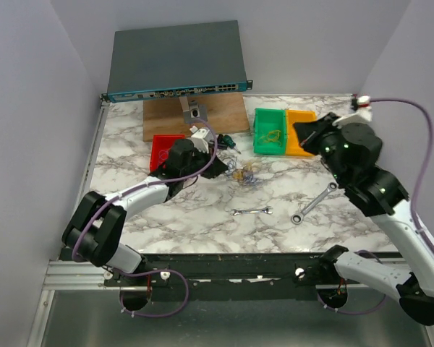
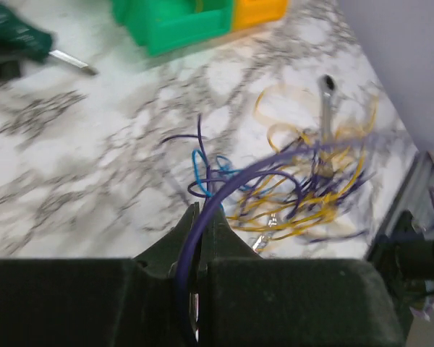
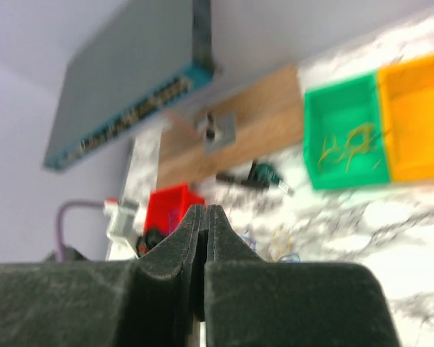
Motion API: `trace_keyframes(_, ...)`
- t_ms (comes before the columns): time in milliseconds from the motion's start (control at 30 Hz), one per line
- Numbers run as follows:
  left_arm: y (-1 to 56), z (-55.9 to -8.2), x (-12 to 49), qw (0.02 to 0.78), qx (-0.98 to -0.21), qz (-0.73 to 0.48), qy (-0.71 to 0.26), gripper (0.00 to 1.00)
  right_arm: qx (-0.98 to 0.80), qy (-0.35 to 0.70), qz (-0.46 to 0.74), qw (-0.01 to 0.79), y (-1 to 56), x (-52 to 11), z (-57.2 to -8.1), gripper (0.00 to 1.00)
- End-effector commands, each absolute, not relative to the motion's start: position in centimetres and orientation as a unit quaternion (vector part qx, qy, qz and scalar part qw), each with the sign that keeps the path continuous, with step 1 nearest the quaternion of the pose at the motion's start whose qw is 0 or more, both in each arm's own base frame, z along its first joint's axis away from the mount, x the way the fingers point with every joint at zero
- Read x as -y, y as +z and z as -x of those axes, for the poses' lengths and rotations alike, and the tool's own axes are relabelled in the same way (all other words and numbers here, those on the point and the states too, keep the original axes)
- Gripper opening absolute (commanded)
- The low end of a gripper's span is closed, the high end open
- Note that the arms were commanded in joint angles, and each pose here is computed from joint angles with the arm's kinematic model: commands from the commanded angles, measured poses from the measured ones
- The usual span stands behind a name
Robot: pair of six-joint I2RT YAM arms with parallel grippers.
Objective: Untangle the cables
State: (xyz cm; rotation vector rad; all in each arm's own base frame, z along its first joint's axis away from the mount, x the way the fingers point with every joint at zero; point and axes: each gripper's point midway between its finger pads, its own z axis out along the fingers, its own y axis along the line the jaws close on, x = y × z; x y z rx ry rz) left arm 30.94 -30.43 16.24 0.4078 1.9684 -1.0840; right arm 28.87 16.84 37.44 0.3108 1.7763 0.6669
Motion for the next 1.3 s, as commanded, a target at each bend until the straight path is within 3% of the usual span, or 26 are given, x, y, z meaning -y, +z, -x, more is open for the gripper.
trace_keyframes(0,12.3,-32.7,26.1,0.395,-0.844,-0.071,-0.354,0.00,-0.705,0.160,-0.203,0.660,42.3,-8.7,-27.7,0.00)
trace_keyframes(133,12.4,-33.0,25.2,0.403,-0.845,-0.063,-0.345,0.00,-0.700,0.128,-0.214,0.669,42.7,-6.9,-27.0,0.01)
trace_keyframes(267,14.0,-32.0,26.8,0.412,-0.819,-0.103,-0.385,0.00,-0.744,0.164,-0.137,0.633,39.8,-10.7,-27.7,0.03)
trace_keyframes(333,14.3,-31.6,27.6,0.405,-0.815,-0.120,-0.398,0.00,-0.775,0.194,-0.073,0.597,37.0,-14.1,-28.2,0.15)
trace_keyframes(433,14.6,-31.2,28.4,0.400,-0.808,-0.137,-0.411,0.00,-0.803,0.259,0.034,0.536,32.7,-19.3,-27.8,0.52)
trace_keyframes(500,14.9,-30.9,28.7,0.401,-0.804,-0.145,-0.416,0.00,-0.805,0.299,0.079,0.507,30.4,-21.7,-27.3,0.66)
trace_keyframes(800,15.8,-29.8,30.1,0.401,-0.785,-0.181,-0.437,0.00,-0.803,0.349,0.175,0.451,22.0,-26.3,-27.5,0.68)
trace_keyframes(1267,16.9,-28.6,31.0,0.405,-0.763,-0.206,-0.460,0.00,-0.836,0.268,0.096,0.469,14.7,-25.8,-33.1,0.66)
